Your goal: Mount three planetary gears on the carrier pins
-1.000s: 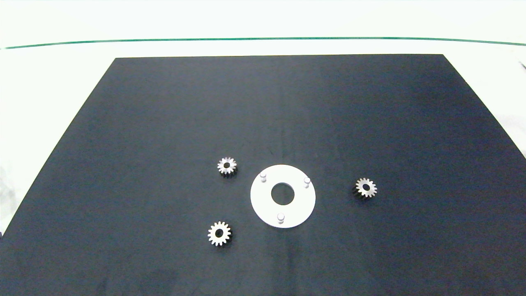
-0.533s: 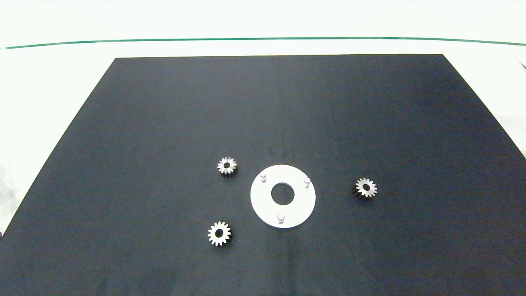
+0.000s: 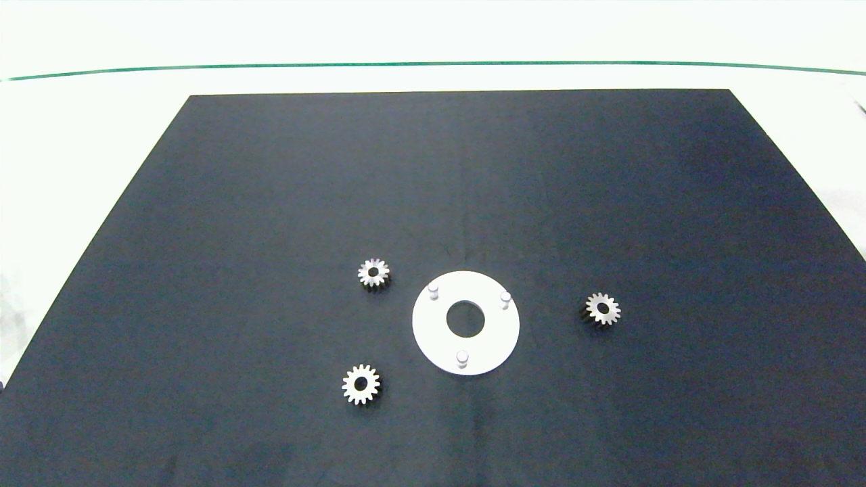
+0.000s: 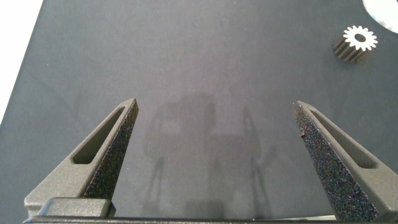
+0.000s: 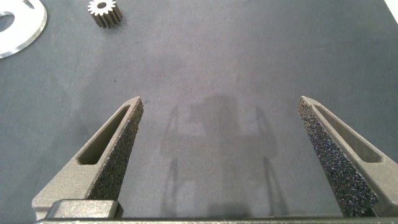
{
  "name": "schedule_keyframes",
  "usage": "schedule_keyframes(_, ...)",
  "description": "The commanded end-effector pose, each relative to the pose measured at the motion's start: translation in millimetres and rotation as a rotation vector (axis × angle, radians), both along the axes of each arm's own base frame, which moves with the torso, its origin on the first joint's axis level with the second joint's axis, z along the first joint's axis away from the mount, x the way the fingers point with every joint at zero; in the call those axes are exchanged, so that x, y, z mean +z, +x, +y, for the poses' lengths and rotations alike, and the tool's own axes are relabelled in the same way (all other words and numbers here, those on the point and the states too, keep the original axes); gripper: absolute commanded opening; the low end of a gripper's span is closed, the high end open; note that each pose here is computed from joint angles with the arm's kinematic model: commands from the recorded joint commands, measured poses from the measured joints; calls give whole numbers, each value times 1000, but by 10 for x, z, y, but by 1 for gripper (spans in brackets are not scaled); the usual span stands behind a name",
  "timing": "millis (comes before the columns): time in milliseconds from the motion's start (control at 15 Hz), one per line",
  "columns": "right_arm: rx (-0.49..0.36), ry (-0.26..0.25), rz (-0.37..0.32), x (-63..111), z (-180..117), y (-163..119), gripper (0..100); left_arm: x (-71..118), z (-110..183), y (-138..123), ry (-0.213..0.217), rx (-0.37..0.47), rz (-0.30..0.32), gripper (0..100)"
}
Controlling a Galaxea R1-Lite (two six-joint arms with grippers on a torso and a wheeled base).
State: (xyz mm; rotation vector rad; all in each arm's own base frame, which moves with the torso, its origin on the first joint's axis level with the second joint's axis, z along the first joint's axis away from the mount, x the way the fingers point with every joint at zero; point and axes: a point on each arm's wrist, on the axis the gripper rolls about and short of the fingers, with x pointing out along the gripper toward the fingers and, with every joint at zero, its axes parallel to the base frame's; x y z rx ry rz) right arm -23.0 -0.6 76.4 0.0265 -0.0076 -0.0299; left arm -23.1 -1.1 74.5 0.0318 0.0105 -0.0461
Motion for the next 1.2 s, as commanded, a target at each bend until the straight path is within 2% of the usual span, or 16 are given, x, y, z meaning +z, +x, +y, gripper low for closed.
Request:
schedule_keyframes(67,2,-2,1,0,0,1,100,3,0,0,0,-2,1,100)
schedule_keyframes(800,1,-3,3,3,1,1,100,10,-1,3,2,1,9,100)
schedule_keyframes(933,4,-3,20,8,-1,12,100,15,-2,10,43,5,18,100)
schedule_keyframes(1000,4,-5,33,16,-2,20,100,18,-3,22,46,9,33,100)
schedule_keyframes(1067,9,-5,50,18,-3,18,100,82,-3,28,60,16,37,100)
schedule_keyframes(1200,33,-10,72,122,-3,-26,100,369,-4,7,67,17,63,100)
